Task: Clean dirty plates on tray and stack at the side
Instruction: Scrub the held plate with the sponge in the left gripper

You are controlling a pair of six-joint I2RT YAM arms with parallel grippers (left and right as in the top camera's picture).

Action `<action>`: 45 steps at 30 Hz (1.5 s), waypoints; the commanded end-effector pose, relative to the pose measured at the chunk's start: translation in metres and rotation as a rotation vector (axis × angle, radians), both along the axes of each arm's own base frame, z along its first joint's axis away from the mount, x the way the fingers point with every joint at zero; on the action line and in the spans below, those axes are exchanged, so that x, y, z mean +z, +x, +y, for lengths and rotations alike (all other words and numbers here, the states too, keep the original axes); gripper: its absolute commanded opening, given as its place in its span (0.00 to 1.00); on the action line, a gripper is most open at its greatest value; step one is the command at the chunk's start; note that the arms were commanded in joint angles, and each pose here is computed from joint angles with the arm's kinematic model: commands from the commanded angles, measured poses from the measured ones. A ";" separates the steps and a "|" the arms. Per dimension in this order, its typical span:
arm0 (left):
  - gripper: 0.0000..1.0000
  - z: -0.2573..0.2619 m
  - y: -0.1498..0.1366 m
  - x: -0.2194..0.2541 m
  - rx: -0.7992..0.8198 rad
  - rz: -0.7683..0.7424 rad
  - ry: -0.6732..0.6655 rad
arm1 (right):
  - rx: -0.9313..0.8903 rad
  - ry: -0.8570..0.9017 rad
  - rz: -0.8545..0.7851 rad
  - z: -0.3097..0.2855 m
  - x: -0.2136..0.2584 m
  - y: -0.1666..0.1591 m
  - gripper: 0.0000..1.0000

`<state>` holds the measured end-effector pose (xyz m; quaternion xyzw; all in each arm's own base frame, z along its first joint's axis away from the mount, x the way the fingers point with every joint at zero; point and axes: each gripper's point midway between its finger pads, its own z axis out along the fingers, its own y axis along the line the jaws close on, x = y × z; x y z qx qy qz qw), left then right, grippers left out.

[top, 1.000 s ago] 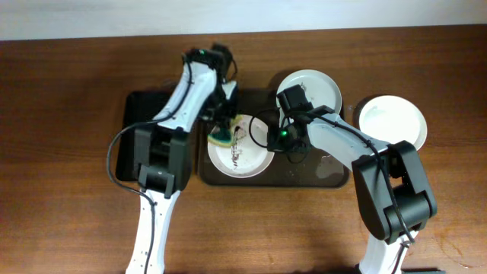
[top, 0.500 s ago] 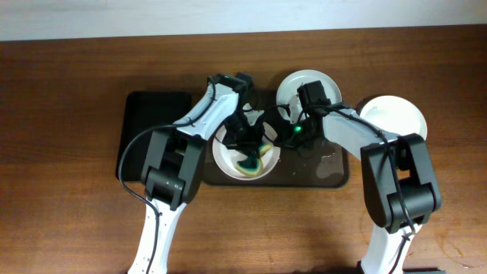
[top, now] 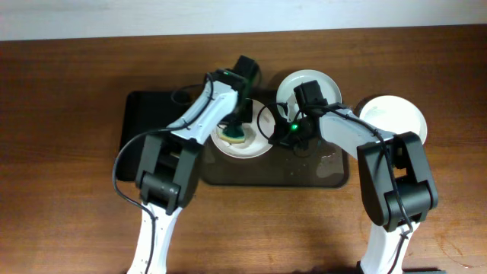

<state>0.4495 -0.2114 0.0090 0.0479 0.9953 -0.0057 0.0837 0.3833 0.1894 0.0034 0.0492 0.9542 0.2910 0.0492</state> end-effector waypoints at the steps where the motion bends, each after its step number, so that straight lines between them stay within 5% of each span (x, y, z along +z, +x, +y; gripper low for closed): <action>1: 0.00 -0.038 -0.054 -0.006 -0.382 0.263 -0.410 | 0.050 -0.058 0.039 -0.009 -0.024 -0.016 0.04; 4: 0.00 -0.047 -0.043 -0.006 -0.381 0.210 -0.423 | 0.050 -0.058 0.039 -0.009 -0.024 -0.016 0.04; 8: 0.00 0.045 0.023 -0.019 0.275 -0.065 0.083 | 0.050 -0.058 0.039 -0.010 -0.025 -0.016 0.04; 11: 0.00 0.078 -0.007 -0.016 0.459 -0.017 0.247 | 0.049 -0.062 0.038 -0.010 -0.025 -0.016 0.04; 12: 0.00 0.065 -0.026 -0.020 0.405 0.090 0.200 | 0.049 -0.062 0.038 -0.010 -0.025 -0.016 0.04; 13: 0.00 0.032 -0.045 -0.024 0.141 0.222 0.070 | 0.049 -0.062 0.039 -0.010 -0.025 -0.016 0.04; 15: 0.00 0.008 -0.066 -0.023 -0.207 0.299 -0.007 | 0.049 -0.062 0.039 -0.010 -0.025 -0.016 0.04; 17: 0.00 0.004 -0.071 -0.022 -0.436 0.306 -0.011 | 0.049 -0.062 0.039 -0.010 -0.025 -0.016 0.04; 19: 0.00 -0.017 -0.093 -0.015 -0.601 0.369 -0.173 | 0.049 -0.062 0.039 -0.010 -0.025 -0.016 0.04; 24: 0.00 -0.011 -0.084 -0.014 -0.437 0.347 -0.121 | 0.048 -0.067 0.041 -0.011 -0.025 -0.017 0.04; 28: 0.00 0.014 -0.045 0.037 -0.167 0.124 0.028 | 0.048 -0.072 0.044 -0.012 -0.027 -0.018 0.04; 31: 0.00 0.040 -0.048 0.068 0.004 0.000 0.083 | 0.054 -0.072 0.040 -0.012 -0.027 -0.018 0.04; 35: 0.00 0.041 -0.066 0.053 0.044 -0.199 -0.071 | 0.057 -0.054 0.033 -0.009 -0.025 -0.016 0.04; 40: 0.00 0.021 -0.068 0.035 0.094 -0.230 -0.100 | 0.057 -0.054 0.033 -0.009 -0.025 -0.016 0.04; 45: 0.00 -0.021 -0.112 0.000 0.065 -0.003 -0.227 | 0.057 -0.054 0.033 -0.009 -0.025 -0.017 0.04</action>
